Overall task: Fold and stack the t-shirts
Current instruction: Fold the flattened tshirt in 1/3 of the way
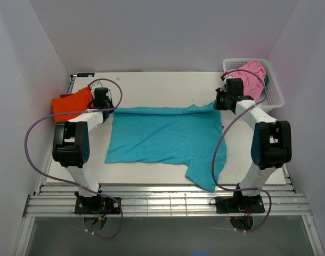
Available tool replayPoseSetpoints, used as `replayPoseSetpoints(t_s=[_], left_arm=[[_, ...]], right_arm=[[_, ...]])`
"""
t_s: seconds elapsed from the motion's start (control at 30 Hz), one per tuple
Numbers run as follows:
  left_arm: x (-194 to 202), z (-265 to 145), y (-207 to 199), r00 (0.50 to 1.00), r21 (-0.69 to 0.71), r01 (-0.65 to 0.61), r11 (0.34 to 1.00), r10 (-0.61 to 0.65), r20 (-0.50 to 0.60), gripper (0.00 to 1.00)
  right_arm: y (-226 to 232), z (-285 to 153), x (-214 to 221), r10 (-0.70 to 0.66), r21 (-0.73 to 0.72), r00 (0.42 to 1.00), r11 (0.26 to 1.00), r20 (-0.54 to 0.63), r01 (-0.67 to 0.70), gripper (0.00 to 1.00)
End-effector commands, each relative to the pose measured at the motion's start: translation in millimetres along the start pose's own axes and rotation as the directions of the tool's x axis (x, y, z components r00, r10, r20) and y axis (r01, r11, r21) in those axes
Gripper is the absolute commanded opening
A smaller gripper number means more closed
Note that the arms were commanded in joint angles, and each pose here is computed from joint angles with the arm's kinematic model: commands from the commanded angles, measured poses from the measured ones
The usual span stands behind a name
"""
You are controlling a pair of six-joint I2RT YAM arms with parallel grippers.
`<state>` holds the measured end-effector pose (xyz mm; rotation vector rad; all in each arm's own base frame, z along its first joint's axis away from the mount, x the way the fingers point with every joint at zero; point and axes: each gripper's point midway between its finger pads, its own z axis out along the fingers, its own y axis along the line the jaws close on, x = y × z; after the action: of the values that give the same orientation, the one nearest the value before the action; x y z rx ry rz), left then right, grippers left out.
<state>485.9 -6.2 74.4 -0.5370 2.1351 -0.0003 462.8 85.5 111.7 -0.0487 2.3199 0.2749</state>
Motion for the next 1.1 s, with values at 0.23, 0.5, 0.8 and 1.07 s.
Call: replayPoseSetpoints(t_s=[0.23,0.5,0.8,1.07], left_arm=[[-5,-18,9,1.000,-0.038,0.011,0.999,-0.011,0.008,0.00],[11,-21,18,1.000,-0.064,0.010,0.998,-0.011,-0.022,0.00],[21,-24,28,1.000,-0.091,0.018,0.996,-0.020,-0.024,0.00],[30,-26,35,0.999,-0.113,0.012,0.993,-0.016,-0.037,0.00]], right_arm=[[-12,-24,37,-0.017,0.105,0.993,0.994,-0.118,0.030,0.08],[-20,-33,61,-0.016,0.172,0.984,0.984,-0.180,0.047,0.08],[-24,-45,80,-0.015,0.227,0.975,0.972,-0.221,0.067,0.08],[-21,-49,98,-0.014,0.227,0.965,0.971,-0.260,0.075,0.08]])
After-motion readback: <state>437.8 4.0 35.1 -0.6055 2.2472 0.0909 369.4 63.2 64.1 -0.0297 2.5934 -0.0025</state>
